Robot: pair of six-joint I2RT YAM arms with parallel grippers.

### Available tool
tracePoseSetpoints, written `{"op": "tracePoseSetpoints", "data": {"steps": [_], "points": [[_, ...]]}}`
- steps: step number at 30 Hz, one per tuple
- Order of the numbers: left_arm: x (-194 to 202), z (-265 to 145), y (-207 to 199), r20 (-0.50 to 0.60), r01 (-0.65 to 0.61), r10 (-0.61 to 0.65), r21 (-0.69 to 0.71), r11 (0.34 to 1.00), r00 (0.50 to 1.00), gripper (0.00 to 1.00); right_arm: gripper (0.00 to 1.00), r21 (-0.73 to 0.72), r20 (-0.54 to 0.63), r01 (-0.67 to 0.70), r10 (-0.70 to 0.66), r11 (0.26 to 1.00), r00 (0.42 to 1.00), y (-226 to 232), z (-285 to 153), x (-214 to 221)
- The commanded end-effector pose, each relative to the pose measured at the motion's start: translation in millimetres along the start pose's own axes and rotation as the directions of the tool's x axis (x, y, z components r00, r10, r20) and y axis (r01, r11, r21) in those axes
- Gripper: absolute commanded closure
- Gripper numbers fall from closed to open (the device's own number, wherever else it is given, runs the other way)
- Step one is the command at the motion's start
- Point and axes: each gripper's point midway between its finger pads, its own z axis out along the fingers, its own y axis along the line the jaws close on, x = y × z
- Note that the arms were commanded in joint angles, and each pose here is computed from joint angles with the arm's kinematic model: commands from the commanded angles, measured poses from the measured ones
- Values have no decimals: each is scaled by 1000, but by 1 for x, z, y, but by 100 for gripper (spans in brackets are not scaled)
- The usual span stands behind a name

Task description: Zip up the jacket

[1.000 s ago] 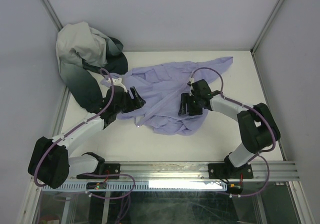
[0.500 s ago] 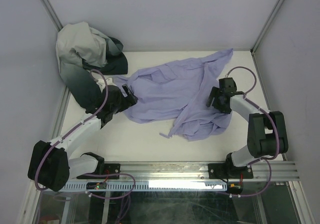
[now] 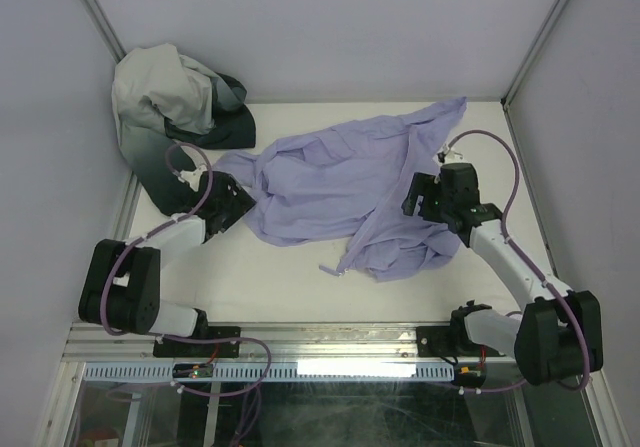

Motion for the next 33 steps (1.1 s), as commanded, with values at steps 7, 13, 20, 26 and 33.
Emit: {"op": "tracePoseSetpoints", "data": {"steps": [7, 13, 20, 26, 33], "points": [[-18, 36, -15, 46, 20, -21, 25, 999, 999, 63, 19, -105, 71, 58, -51, 993, 996, 18, -13, -4], [-39, 14, -49, 70, -24, 16, 118, 993, 997, 100, 19, -107, 78, 61, -52, 992, 996, 18, -15, -3], [-54, -79, -118, 196, -242, 195, 253, 937, 961, 100, 19, -122, 93, 64, -53, 990, 994, 21, -17, -4], [22, -151, -175, 163, -414, 382, 430, 802, 910, 100, 19, -133, 79, 65, -55, 989, 995, 23, -14, -1], [159, -186, -182, 4, -466, 581, 602, 648, 814, 90, 19, -164, 68, 65, -55, 984, 996, 28, -8, 2]]}}
